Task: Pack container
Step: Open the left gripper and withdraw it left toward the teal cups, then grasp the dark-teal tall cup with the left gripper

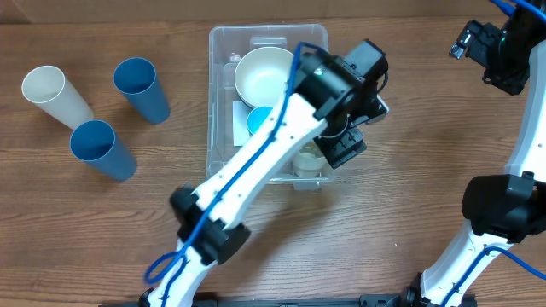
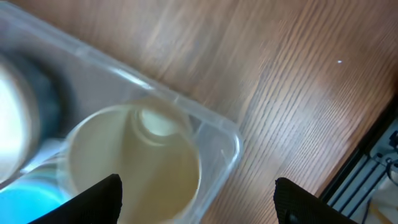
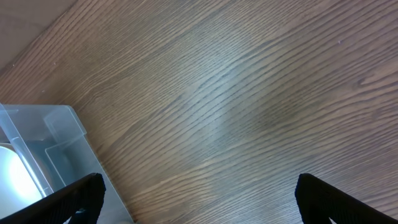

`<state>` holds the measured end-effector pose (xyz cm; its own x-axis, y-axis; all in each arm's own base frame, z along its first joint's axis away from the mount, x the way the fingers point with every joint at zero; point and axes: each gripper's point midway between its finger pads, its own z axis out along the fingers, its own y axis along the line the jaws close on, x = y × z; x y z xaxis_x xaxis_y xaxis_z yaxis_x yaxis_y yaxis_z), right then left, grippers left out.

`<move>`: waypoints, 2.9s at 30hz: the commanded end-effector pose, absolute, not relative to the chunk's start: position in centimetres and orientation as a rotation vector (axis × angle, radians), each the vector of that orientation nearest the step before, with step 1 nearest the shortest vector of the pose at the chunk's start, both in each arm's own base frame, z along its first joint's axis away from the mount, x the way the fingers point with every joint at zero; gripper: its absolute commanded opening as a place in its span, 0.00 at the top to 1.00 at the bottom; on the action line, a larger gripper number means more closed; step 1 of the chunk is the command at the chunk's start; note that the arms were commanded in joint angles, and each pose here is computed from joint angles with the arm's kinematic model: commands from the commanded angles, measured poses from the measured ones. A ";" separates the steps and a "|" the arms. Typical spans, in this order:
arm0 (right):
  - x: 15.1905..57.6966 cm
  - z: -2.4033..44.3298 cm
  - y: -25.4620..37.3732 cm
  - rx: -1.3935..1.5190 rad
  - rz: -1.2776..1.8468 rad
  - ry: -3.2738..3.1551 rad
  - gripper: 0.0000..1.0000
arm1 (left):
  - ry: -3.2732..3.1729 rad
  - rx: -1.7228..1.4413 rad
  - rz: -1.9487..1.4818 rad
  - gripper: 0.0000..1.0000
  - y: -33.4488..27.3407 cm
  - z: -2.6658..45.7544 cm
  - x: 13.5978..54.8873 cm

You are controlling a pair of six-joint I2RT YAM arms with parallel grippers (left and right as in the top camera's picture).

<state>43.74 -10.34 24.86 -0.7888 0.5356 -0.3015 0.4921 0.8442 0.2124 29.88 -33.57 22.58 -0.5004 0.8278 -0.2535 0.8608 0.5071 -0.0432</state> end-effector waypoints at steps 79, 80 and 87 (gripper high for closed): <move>43.7 26.7 -10.3 0.760 0.173 2.620 0.00 | 2.559 0.386 -0.122 0.96 -9.9 34.9 39.1; 43.7 26.7 -10.3 0.760 0.172 2.620 0.00 | 2.559 0.411 -0.130 0.96 -10.7 34.9 38.9; 43.7 26.7 -10.3 0.760 0.172 2.620 0.00 | 2.514 0.659 -0.233 0.96 -18.6 35.1 35.5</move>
<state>43.76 -10.35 24.86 -0.7886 0.5356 -0.3022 0.4919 0.8443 0.2126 37.77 -16.21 33.38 -0.7950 0.3539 -0.4927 0.4247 0.9046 -0.0355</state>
